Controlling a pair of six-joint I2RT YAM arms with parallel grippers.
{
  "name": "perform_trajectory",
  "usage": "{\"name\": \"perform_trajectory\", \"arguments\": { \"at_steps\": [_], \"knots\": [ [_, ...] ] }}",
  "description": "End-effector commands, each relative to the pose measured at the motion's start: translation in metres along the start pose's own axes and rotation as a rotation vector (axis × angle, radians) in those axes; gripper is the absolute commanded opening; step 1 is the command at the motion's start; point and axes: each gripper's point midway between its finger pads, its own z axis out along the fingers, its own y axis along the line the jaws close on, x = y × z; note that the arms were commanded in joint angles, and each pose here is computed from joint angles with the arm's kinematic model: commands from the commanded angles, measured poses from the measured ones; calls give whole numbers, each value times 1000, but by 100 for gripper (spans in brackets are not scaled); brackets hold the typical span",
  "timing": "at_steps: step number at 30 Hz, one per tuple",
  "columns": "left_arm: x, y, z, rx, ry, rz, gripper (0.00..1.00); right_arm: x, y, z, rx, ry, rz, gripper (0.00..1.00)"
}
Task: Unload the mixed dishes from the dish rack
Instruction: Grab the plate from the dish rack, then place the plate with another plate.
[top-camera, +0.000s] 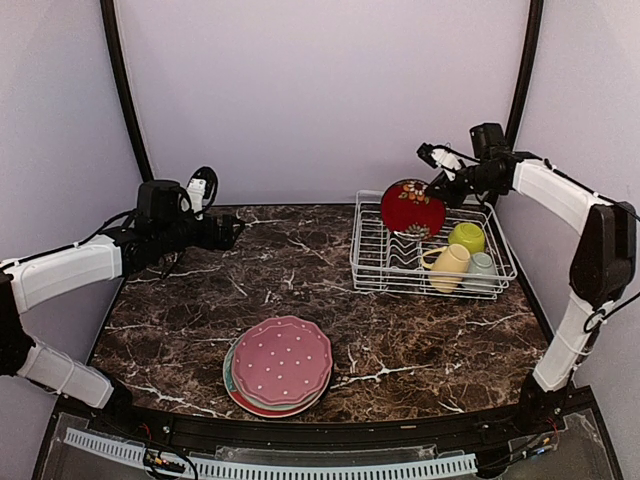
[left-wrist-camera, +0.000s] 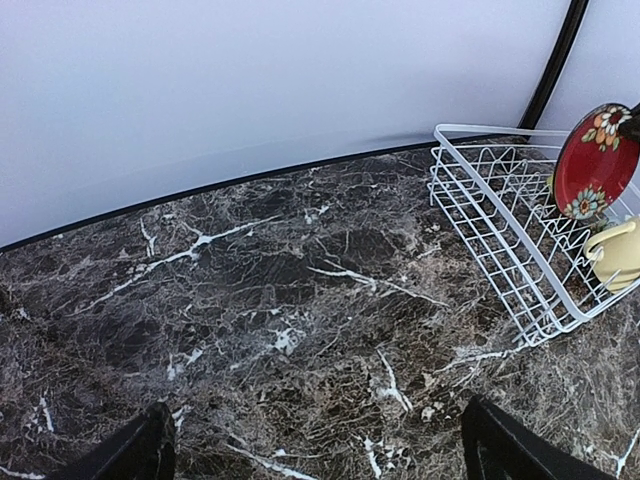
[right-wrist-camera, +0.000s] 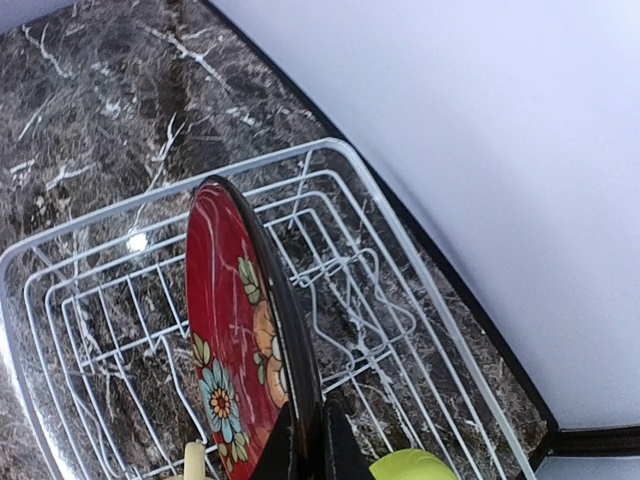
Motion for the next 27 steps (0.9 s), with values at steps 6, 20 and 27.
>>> {"name": "perform_trajectory", "arguments": {
  "at_steps": [6,20,27],
  "knots": [
    [-1,4,-12,-17,-9,-63,99,-45,-18,-43,124,-150,95,0],
    [-28,2,-33,-15,-76,-57,99,-50,-29,-56,225,-254,284,0],
    [-34,-2,-47,9,-117,-78,99,-61,-29,-71,207,-280,423,0]
  ]
}}
